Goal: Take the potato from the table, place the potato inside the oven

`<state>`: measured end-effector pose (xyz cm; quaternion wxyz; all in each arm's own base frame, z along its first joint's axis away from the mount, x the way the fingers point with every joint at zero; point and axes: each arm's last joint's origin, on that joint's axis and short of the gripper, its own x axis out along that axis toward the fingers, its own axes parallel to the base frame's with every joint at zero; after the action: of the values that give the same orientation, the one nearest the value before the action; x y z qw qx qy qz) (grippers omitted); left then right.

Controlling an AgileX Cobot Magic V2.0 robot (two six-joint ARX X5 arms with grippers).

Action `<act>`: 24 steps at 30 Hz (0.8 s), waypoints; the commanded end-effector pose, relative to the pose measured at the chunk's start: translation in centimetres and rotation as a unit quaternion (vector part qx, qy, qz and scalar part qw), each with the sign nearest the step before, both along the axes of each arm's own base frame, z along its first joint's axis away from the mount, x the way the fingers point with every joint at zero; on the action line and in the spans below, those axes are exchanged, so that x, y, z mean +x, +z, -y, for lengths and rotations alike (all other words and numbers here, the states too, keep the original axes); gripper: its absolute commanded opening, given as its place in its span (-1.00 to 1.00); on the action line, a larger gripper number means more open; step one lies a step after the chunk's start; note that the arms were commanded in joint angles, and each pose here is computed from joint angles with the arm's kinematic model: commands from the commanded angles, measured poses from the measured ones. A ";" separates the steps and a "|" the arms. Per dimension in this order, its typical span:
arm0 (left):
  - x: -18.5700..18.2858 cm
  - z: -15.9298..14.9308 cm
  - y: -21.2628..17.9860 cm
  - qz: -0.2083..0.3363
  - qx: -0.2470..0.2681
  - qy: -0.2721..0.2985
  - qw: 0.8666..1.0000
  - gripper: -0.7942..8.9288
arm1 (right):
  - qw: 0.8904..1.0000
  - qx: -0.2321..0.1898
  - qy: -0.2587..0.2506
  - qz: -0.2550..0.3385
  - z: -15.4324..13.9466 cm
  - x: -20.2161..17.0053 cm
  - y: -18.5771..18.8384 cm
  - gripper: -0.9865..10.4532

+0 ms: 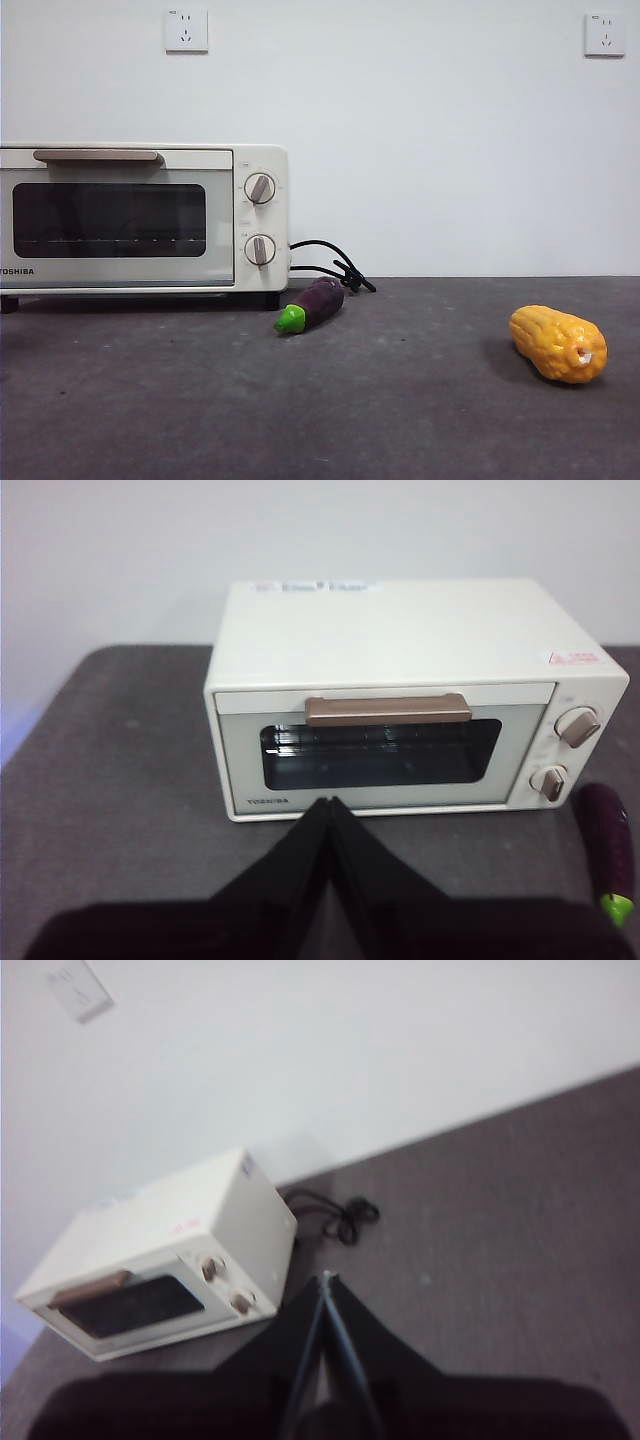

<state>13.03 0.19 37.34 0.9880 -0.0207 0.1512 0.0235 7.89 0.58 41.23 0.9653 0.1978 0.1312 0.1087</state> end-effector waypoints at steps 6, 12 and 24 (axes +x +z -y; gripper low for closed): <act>5.5 0.4 0.7 -0.093 -0.020 -0.074 0.993 -0.85 | 0.991 0.024 0.075 -0.109 -0.3 3.6 -0.2 -0.83; 9.8 0.7 0.6 -0.154 -0.047 -0.135 0.978 -0.85 | 0.965 0.015 0.195 -0.173 -0.8 5.5 -1.3 -0.83; 18.4 -2.6 -1.6 -0.199 -0.184 -0.174 0.947 -0.85 | 0.952 -0.029 0.235 -0.196 -0.8 4.9 -2.2 -0.83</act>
<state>30.90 2.37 35.98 0.9090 -0.1513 0.3448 -0.1788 12.82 1.38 38.89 0.8704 0.1673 0.3714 0.2765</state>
